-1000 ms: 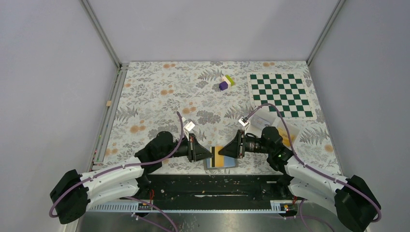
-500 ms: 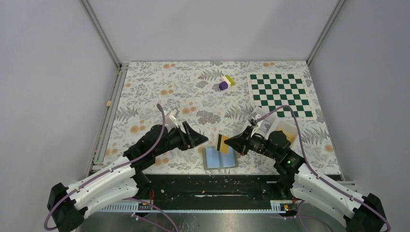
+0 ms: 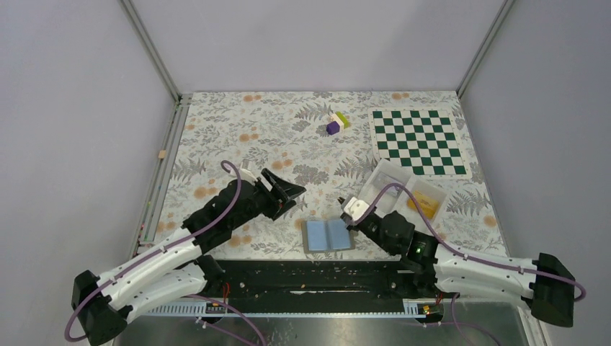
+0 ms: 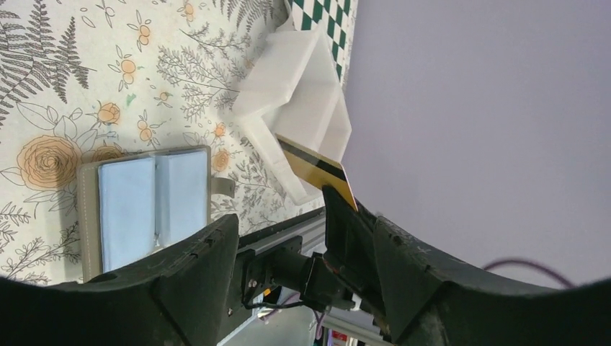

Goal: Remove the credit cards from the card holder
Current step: Place the credit card in the storage box.

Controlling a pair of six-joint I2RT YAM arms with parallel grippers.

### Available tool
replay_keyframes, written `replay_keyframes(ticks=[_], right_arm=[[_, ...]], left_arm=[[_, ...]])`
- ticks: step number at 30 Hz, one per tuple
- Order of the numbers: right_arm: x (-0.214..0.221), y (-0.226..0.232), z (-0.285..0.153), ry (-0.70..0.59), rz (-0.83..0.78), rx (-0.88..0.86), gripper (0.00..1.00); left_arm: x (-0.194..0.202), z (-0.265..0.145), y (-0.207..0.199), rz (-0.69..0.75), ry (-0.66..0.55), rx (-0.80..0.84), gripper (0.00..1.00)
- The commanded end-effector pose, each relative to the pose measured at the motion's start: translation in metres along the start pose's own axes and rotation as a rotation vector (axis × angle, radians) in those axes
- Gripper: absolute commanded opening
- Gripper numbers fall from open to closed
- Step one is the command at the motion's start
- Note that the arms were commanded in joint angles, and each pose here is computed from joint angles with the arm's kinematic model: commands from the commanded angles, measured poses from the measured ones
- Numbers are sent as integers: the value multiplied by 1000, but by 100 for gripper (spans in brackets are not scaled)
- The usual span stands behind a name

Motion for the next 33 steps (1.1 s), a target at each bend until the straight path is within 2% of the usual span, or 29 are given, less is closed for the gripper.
replay_keyframes(ticks=[1,5,9,11,16,21,24,28,33], right_arm=[[-18,-6,-2,-124,-325,200,0],[-19,22,-4,-140,-590,186,0],[-25,44,-5,-158,-869,307,0],[-21,55,5,-85,-971,330,0],[-20,74,14,-97,-897,300,0],[-19,88,19,-70,-965,287,0],[-21,95,22,-42,-1019,296,0],[-27,98,23,-48,-1007,307,0],[-34,98,23,-49,-1012,321,0]], left_arm=[[-7,11,-17,-57,-21,-11,69],[-2,22,-21,-58,65,20,69],[-1,21,-25,-30,95,44,70],[-2,17,-24,-19,81,46,71],[-3,5,-15,21,37,27,70],[-5,-1,-1,83,-17,-15,70],[-3,-1,-1,127,1,17,70],[-5,1,-5,192,11,28,69],[-2,3,0,193,35,1,65]])
Point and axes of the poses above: each gripper's point midway between its finger pads, its own z axis out along the fingers, its own y axis along the line the jaws close on, x = y × z, the point moved 10 cm from there along -z, back along the fingers, and after that the axes turned 6 degrees about z, right-handed, at the moved point
